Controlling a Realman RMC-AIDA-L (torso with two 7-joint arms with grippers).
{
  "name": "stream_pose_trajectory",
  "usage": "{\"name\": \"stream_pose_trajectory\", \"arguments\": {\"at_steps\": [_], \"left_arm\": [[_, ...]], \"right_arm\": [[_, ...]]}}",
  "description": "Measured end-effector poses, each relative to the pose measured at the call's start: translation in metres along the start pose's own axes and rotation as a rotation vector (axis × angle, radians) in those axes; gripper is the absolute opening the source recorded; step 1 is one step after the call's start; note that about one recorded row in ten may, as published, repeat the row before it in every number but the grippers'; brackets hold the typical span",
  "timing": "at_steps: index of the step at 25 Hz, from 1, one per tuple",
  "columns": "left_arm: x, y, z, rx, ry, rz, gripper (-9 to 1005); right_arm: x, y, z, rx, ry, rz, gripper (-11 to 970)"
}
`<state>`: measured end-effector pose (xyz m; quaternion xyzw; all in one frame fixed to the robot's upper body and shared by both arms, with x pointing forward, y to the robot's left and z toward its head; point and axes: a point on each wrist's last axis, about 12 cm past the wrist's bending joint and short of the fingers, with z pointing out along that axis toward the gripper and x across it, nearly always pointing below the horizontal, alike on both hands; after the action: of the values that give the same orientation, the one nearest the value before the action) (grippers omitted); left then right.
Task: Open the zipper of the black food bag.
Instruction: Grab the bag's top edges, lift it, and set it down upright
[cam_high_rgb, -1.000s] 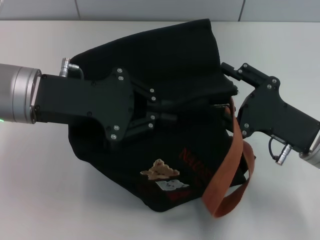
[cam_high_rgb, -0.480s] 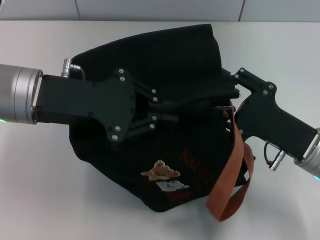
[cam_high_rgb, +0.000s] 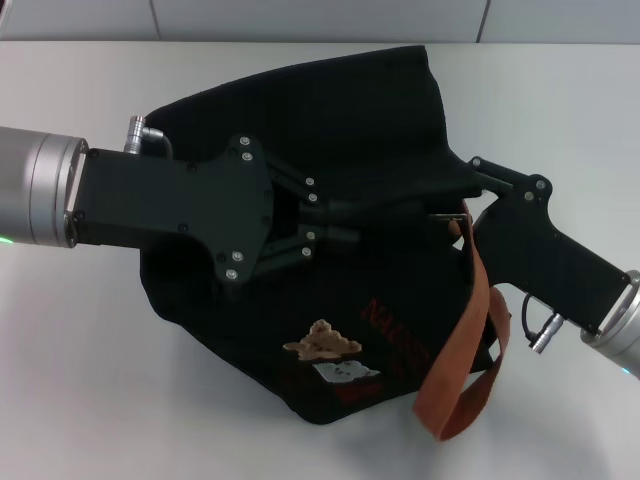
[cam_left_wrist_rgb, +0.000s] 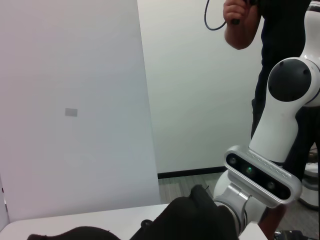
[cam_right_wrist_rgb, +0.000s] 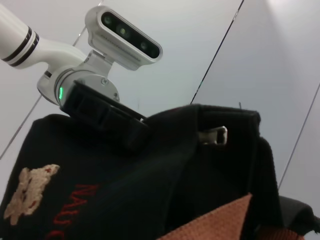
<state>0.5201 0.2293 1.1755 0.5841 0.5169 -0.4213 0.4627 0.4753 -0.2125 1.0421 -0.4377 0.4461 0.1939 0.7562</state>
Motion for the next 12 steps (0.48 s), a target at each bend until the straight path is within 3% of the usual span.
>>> {"name": "stream_pose_trajectory", "arguments": {"at_steps": [4,9,12], "left_arm": [[0.0,0.0001,0.0,-0.001,0.0,0.0,102],[-0.0005,0.0009,0.0008,0.001,-0.001,0.002,102],[0.0,0.0011,0.0012,0.002,-0.002,-0.002,102]], "right_arm": [[-0.0013,0.0058,0.0005,0.02,-0.003,-0.031,571],[-0.0017,0.0069,0.0012,0.015,-0.007,-0.032,348],[-0.0019,0.007,0.0017,0.011,-0.009,-0.032,294]]}}
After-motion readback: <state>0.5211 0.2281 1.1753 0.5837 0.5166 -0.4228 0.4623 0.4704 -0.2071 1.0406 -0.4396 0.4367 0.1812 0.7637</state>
